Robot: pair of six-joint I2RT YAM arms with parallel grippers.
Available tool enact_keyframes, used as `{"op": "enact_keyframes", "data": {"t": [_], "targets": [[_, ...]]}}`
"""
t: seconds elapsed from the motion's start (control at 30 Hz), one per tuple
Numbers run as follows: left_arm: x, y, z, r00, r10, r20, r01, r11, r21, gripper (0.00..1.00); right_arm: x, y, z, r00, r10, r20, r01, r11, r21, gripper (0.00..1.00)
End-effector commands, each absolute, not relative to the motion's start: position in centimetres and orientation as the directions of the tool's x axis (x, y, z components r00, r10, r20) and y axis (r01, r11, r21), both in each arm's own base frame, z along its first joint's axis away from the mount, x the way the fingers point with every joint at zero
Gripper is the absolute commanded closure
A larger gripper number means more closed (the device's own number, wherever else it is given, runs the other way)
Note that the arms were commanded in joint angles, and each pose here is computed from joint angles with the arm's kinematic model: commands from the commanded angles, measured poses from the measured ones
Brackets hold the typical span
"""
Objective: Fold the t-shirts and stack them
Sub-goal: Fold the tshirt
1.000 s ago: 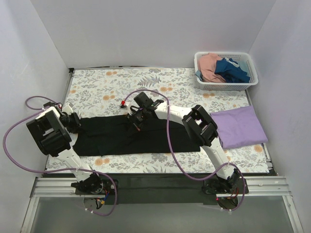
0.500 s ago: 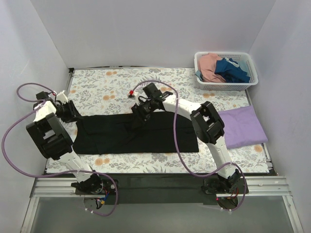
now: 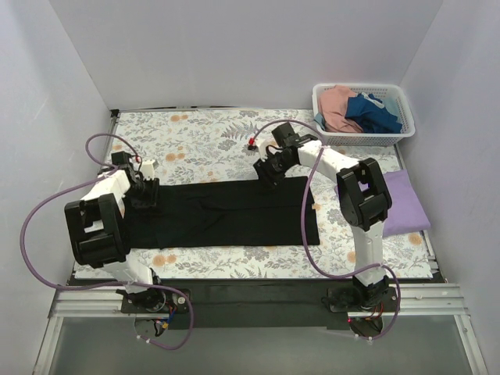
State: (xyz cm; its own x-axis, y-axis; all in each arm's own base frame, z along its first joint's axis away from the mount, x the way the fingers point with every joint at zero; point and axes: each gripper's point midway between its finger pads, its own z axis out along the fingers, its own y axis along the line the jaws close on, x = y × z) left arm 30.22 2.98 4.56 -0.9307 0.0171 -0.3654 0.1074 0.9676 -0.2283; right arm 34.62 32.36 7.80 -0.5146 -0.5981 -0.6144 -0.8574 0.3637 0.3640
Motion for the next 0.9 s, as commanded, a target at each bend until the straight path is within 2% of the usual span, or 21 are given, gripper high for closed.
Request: {"op": "enact_keyframes", "data": {"t": [0.0, 0.17, 0.2, 0.23, 0.27, 0.3, 0.33, 0.37, 0.4, 0.43, 0.47, 0.53, 0.57, 0.6, 0.63, 0.7, 0.73, 0.77, 0.8, 0.83, 0.87], "targets": [[29.8, 4.2, 3.4, -0.945, 0.016, -0.326, 0.063, 0.989, -0.134, 0.71, 34.5, 27.4, 4.7, -0.504, -0.701, -0.504, -0.864, 0.424, 0.273, 0.54], [30.8, 4.1, 0.3, -0.965, 0.053, -0.258, 0.081, 0.992, -0.100, 0.70, 33.2, 24.4, 1.7, -0.493, -0.763, -0.418, -0.870, 0.433, 0.235, 0.58], [34.0, 4.4, -1.1, -0.961, 0.085, -0.264, 0.106, 0.992, -0.065, 0.73, 30.6, 23.2, -0.1, -0.492, -0.794, -0.356, -0.868, 0.419, 0.265, 0.62], [34.0, 4.2, -1.1, -0.960, 0.096, -0.263, 0.115, 0.992, -0.057, 0.73, 30.6, 23.2, -0.2, -0.492, -0.794, -0.357, -0.868, 0.419, 0.265, 0.62], [37.6, 4.5, 0.0, -0.939, 0.123, -0.322, 0.139, 0.990, -0.028, 0.74, 29.9, 23.1, -0.3, -0.483, -0.804, -0.347, -0.873, 0.411, 0.263, 0.63], [38.5, 4.3, -2.8, -0.953, 0.141, -0.268, 0.156, 0.987, -0.036, 0.75, 28.0, 22.5, -1.2, -0.487, -0.818, -0.307, -0.867, 0.408, 0.287, 0.63], [40.2, 4.1, -3.2, -0.947, 0.164, -0.277, 0.178, 0.984, -0.029, 0.77, 26.4, 23.1, -1.4, -0.466, -0.833, -0.299, -0.874, 0.380, 0.304, 0.63], [45.7, 3.3, -1.2, -0.905, 0.207, -0.372, 0.221, 0.975, 0.006, 0.79, 25.2, 23.5, -0.9, -0.455, -0.836, -0.308, -0.878, 0.361, 0.316, 0.63], [47.0, 2.6, -3.7, -0.912, 0.231, -0.339, 0.247, 0.969, -0.006, 0.80, 23.3, 24.1, -0.8, -0.452, -0.836, -0.311, -0.869, 0.334, 0.366, 0.63], [49.8, 0.8, -3.3, -0.888, 0.260, -0.380, 0.286, 0.958, -0.014, 0.81, 20.0, 24.8, -1.0, -0.429, -0.859, -0.280, -0.863, 0.298, 0.409, 0.64], [55.5, -0.8, 1.1, -0.813, 0.260, -0.521, 0.316, 0.948, -0.021, 0.81, 18.6, 25.7, -0.2, -0.409, -0.862, -0.300, -0.867, 0.263, 0.424, 0.63], [58.9, -3.0, 2.1, -0.790, 0.204, -0.578, 0.318, 0.943, -0.102, 0.81, 14.5, 28.8, 2.0, -0.354, -0.864, -0.358, -0.850, 0.138, 0.508, 0.59], [60.3, -6.3, 4.2, -0.748, 0.215, -0.627, 0.364, 0.924, -0.118, 0.78, 13.7, 29.9, 3.8, -0.344, -0.847, -0.405, -0.845, 0.091, 0.526, 0.57], [62.2, -8.6, 9.0, -0.672, 0.177, -0.719, 0.396, 0.906, -0.147, 0.76, 13.3, 31.8, 6.1, -0.343, -0.812, -0.473, -0.831, 0.027, 0.556, 0.55], [62.5, -9.1, 11.2, -0.639, 0.156, -0.754, 0.407, 0.899, -0.159, 0.74, 13.0, 32.0, 6.9, -0.358, -0.799, -0.483, -0.817, 0.017, 0.577, 0.54], [63.2, -10.4, 15.9, -0.525, 0.107, -0.844, 0.442, 0.882, -0.163, 0.61, 14.6, 33.2, 9.6, -0.346, -0.754, -0.558, -0.845, -0.008, 0.535, 0.53], [61.4, -10.4, 13.1, -0.583, 0.081, -0.809, 0.417, 0.884, -0.212, 0.58, 15.2, 33.3, 10.1, -0.338, -0.743, -0.577, -0.856, -0.011, 0.516, 0.52], [60.6, -10.5, 18.1, -0.500, 0.068, -0.864, 0.433, 0.883, -0.181, 0.53, 16.0, 33.6, 10.8, -0.319, -0.730, -0.604, -0.873, -0.021, 0.487, 0.52], [60.4, -10.5, 19.2, -0.457, 0.064, -0.887, 0.441, 0.883, -0.163, 0.53, 16.9, 33.5, 10.7, -0.313, -0.732, -0.605, -0.889, 0.001, 0.459, 0.53], [59.0, -10.4, 18.0, -0.489, 0.067, -0.870, 0.432, 0.885, -0.174, 0.52, 17.6, 33.3, 10.3, -0.307, -0.738, -0.601, -0.899, 0.017, 0.438, 0.53], [58.3, -10.2, 19.4, -0.475, 0.062, -0.878, 0.423, 0.891, -0.166, 0.52, 18.1, 33.4, 9.6, -0.304, -0.749, -0.589, -0.903, 0.030, 0.428, 0.53]]}}
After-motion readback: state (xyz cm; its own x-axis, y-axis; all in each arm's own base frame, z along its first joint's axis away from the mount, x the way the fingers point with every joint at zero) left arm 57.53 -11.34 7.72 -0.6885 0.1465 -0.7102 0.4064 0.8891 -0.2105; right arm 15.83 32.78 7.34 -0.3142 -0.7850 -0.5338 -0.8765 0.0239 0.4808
